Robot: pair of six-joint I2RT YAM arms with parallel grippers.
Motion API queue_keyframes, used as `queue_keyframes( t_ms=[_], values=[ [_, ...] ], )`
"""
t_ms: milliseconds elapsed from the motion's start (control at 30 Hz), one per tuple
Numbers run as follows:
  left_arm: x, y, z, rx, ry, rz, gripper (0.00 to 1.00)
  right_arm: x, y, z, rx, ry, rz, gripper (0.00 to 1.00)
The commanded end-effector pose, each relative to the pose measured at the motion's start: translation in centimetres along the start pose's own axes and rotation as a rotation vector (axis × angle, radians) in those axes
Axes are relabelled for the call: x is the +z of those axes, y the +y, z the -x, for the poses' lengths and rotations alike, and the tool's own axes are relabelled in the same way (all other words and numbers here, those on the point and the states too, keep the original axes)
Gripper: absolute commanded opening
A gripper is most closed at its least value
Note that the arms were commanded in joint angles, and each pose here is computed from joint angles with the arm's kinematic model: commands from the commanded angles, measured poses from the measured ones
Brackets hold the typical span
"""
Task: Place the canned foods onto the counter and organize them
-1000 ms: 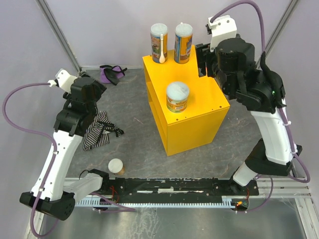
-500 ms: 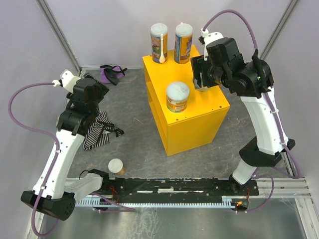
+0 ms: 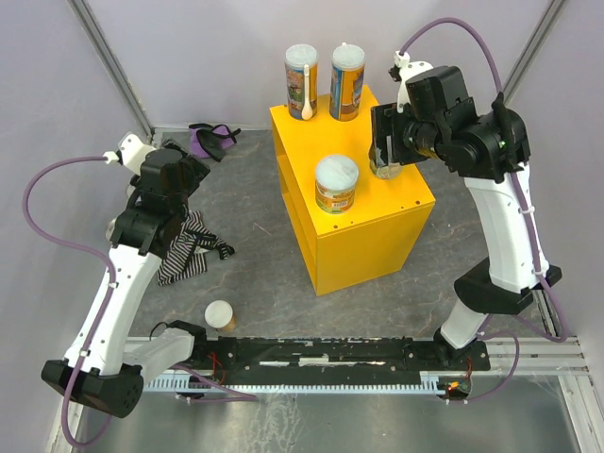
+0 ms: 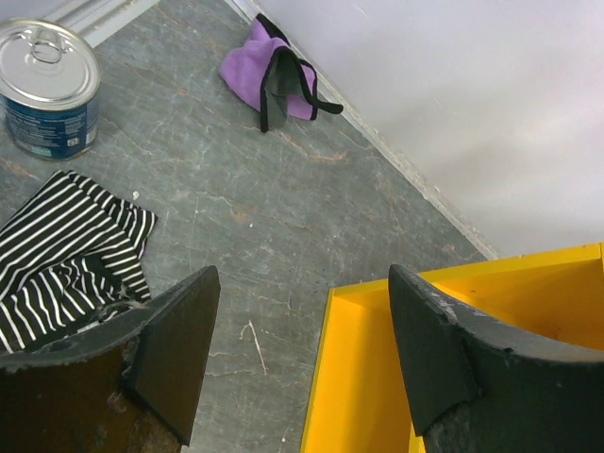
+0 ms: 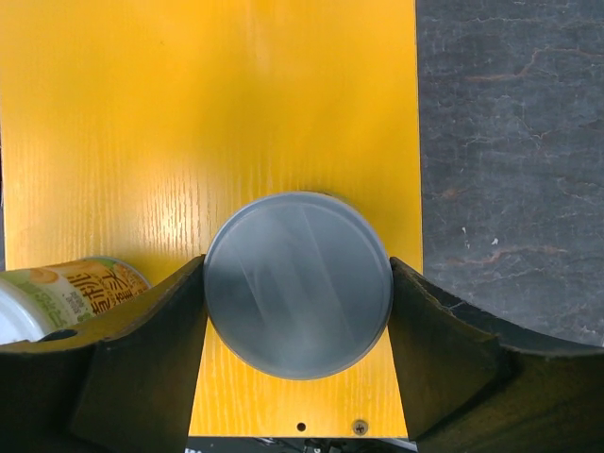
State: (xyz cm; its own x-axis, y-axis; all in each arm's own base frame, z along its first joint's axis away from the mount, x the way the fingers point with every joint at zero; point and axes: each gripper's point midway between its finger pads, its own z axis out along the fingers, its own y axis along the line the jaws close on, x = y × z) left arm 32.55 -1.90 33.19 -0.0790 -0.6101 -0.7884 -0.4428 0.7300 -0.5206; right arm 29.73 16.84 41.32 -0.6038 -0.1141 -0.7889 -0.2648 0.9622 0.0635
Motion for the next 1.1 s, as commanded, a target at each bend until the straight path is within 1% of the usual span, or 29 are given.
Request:
queue_keyframes(
  t_ms=[0, 33, 233, 367, 400, 433, 500, 667, 767, 900, 967, 1033, 1067],
  values=[
    [-0.1, -0.9, 0.9, -0.030, -0.020, -0.047, 0.79, 1.0, 0.3, 0.1, 0.017, 0.008, 0.020, 0.54],
    [-0.2, -0.9, 0.9, -0.031, -0.022, -0.046, 0.80, 1.0, 0.3, 0.2, 0.016, 0.006, 0.022, 0.55],
    [-0.1, -0.4, 1.3, -0.032, -0.028, -0.033, 0.81, 1.1, 0.4, 0.6, 0.013, -0.011, 0.029, 0.58],
    [0.2, -0.1, 1.3, -0.032, -0.026, -0.020, 0.83, 1.0, 0.3, 0.8, 0.003, -0.017, 0.028, 0.62],
    [0.2, 0.0, 1.3, -0.033, -0.026, -0.016, 0.83, 1.0, 0.3, 0.8, 0.002, -0.019, 0.031, 0.65],
    [0.3, 0.0, 1.3, -0.034, -0.027, -0.014, 0.83, 0.9, 0.4, 0.9, 0.000, -0.022, 0.033, 0.69],
    [0.4, 0.1, 1.4, -0.036, -0.026, -0.007, 0.84, 0.7, 0.3, 1.1, -0.003, -0.033, 0.035, 0.80],
    [0.6, 0.3, 1.9, -0.046, -0.028, 0.008, 0.85, 0.1, 0.0, 1.7, -0.011, -0.067, 0.031, 0.82],
    [0.6, 0.5, 2.3, -0.049, -0.035, 0.021, 0.86, -0.4, 0.0, 2.4, -0.008, -0.099, 0.033, 0.93],
    [0.6, 0.8, 3.0, -0.055, -0.048, 0.044, 0.87, -1.1, -0.3, 3.1, -0.002, -0.147, 0.025, 0.93],
    [0.6, 1.1, 3.7, -0.064, -0.067, 0.065, 0.88, -1.7, -0.4, 3.7, 0.006, -0.184, 0.026, 0.98],
    [0.6, 1.2, 4.3, -0.066, -0.078, 0.078, 0.88, -2.7, -0.5, 4.5, 0.022, -0.241, 0.037, 0.98],
    [0.7, 1.8, 4.8, -0.066, -0.101, 0.111, 0.89, -3.0, -0.5, 4.6, 0.027, -0.255, 0.041, 0.98]
  ],
)
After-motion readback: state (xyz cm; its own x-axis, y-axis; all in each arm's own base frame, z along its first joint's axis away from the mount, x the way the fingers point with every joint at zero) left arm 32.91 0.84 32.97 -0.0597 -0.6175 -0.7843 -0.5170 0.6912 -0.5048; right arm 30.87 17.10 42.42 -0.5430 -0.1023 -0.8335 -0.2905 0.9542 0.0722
